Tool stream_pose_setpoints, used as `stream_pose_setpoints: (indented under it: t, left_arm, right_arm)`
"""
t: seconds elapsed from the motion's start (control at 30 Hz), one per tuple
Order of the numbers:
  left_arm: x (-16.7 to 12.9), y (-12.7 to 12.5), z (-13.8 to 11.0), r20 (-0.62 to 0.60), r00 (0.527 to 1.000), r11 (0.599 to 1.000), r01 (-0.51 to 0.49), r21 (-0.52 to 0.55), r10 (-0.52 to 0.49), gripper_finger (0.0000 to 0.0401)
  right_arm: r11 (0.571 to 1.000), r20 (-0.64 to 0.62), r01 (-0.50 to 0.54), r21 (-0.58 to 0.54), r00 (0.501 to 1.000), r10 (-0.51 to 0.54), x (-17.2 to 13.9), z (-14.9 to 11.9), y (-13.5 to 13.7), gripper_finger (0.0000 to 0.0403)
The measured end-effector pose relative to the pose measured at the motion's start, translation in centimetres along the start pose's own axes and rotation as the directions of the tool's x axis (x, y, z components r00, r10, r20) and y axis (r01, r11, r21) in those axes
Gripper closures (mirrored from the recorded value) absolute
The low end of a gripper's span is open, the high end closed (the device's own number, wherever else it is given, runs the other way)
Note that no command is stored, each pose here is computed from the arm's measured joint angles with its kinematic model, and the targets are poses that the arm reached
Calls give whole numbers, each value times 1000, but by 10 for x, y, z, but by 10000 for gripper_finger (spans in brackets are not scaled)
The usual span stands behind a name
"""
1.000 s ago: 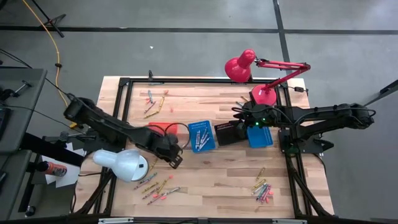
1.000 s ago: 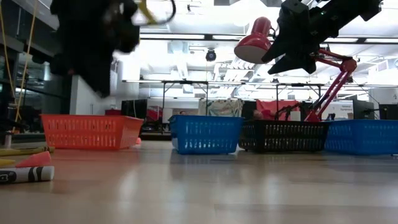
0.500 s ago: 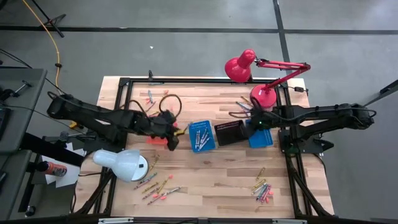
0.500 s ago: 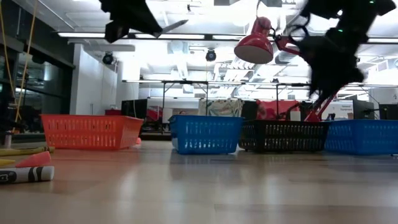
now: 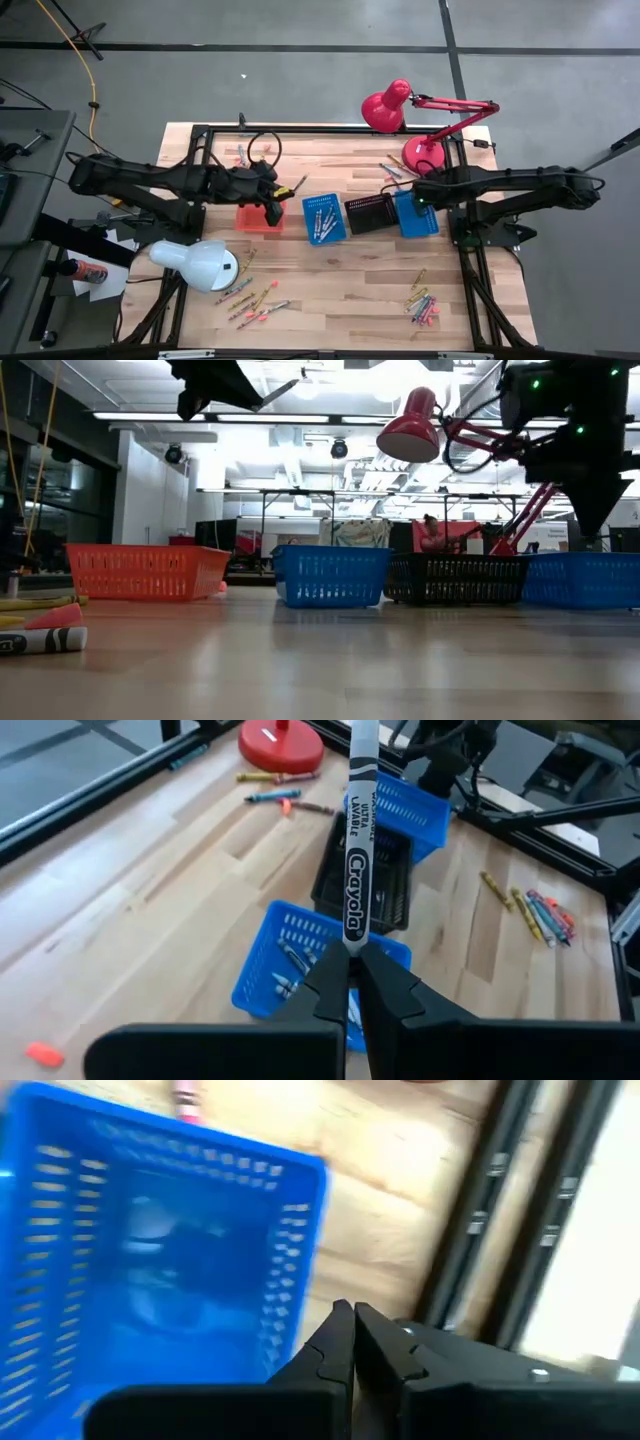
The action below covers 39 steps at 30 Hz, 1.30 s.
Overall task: Sort crayons
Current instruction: Put the top left white crayon into the left blue bin
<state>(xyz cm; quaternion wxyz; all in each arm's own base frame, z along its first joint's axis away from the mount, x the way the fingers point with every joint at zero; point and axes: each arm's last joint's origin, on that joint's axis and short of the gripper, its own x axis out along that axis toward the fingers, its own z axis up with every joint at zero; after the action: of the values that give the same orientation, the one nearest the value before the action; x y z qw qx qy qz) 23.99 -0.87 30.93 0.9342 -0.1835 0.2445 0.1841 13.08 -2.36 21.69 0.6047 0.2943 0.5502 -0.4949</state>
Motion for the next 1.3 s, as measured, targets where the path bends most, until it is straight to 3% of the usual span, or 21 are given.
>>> stream_pose_setpoints:
  t: [0.37, 0.5, 0.8, 1.3]
  left_arm:
    - [-1, 3, 2, -1, 1000, 1000, 9, 4, -9, 400]
    - [-1, 3, 2, -2, 1000, 1000, 11, 4, -11, 401]
    - [-1, 3, 2, -3, 1000, 1000, 12, 6, -12, 401]
    - [-4, 2, 3, -7, 999, 998, 37, 46, -37, 401]
  right_arm:
    - [984, -96, 129, -119, 985, -141, 25, 14, 19, 402]
    - [976, -159, 128, -175, 975, -157, 31, 13, 24, 402]
    - [971, -243, 73, -229, 961, -130, 31, 5, 30, 403]
    - [987, -230, -95, -126, 971, 65, 29, 0, 51, 403]
